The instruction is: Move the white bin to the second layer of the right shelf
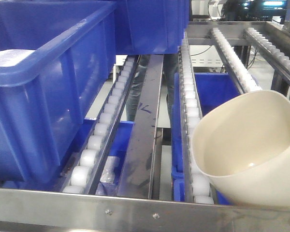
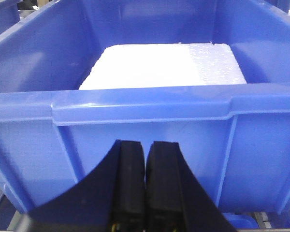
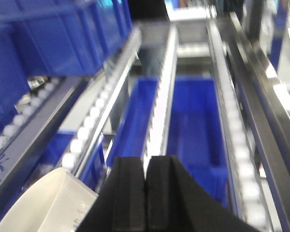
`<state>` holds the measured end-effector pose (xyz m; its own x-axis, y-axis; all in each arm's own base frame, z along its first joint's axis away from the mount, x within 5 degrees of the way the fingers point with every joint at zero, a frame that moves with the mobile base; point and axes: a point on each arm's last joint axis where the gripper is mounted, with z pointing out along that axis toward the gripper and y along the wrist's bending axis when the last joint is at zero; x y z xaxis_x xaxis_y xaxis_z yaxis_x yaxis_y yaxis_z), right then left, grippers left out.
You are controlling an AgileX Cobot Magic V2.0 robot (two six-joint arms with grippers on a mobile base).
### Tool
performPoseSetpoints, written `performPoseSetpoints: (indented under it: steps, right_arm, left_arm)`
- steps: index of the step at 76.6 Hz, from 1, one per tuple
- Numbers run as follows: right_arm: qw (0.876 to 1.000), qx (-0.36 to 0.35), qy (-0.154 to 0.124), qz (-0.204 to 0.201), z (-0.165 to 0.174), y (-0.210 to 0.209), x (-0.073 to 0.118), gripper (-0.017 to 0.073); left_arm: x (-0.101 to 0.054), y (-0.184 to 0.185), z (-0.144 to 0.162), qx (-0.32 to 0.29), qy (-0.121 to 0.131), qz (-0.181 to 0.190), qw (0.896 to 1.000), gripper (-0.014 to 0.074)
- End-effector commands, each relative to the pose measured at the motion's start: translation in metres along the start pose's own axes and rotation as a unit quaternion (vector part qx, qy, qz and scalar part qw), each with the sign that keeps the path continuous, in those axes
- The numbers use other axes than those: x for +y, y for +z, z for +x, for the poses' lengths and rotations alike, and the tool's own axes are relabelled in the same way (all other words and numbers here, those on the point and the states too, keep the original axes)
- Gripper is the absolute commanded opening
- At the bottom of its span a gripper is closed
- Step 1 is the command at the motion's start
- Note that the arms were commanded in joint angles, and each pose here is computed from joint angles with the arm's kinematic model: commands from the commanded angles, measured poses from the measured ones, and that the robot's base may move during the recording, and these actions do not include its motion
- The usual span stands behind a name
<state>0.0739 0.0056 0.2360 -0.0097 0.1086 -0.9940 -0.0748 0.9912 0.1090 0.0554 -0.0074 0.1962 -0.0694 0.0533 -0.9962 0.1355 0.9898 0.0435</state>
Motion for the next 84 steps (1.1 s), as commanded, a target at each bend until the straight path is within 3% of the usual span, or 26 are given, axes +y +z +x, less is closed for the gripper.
performPoseSetpoints:
  steps: [1,7,25,84]
  right_arm:
    - [0.998,-0.057,-0.022,-0.003,-0.003,-0.004,0.0,0.002]
    - [0.998,-0.052,-0.046,0.002,0.011,-0.008,-0.002,0.002]
    - [0.997,-0.061,-0.046,0.0,0.024,-0.02,-0.003,0.002]
    - [0.996,-0.072,-0.046,0.0,0.022,-0.02,-0.003,0.002]
  left_arm:
    - [0.0,0.001,0.004,-0.031,-0.003,0.0,1.0,0.0085]
    - [0.0,0.001,0.004,-0.031,-0.003,0.0,1.0,0.0085]
    - [0.0,0.001,0.004,-0.031,-0.003,0.0,1.0,0.0085]
    - [-0.001,0.001,0.004,-0.032,-0.002,0.002,0.999,0.0085]
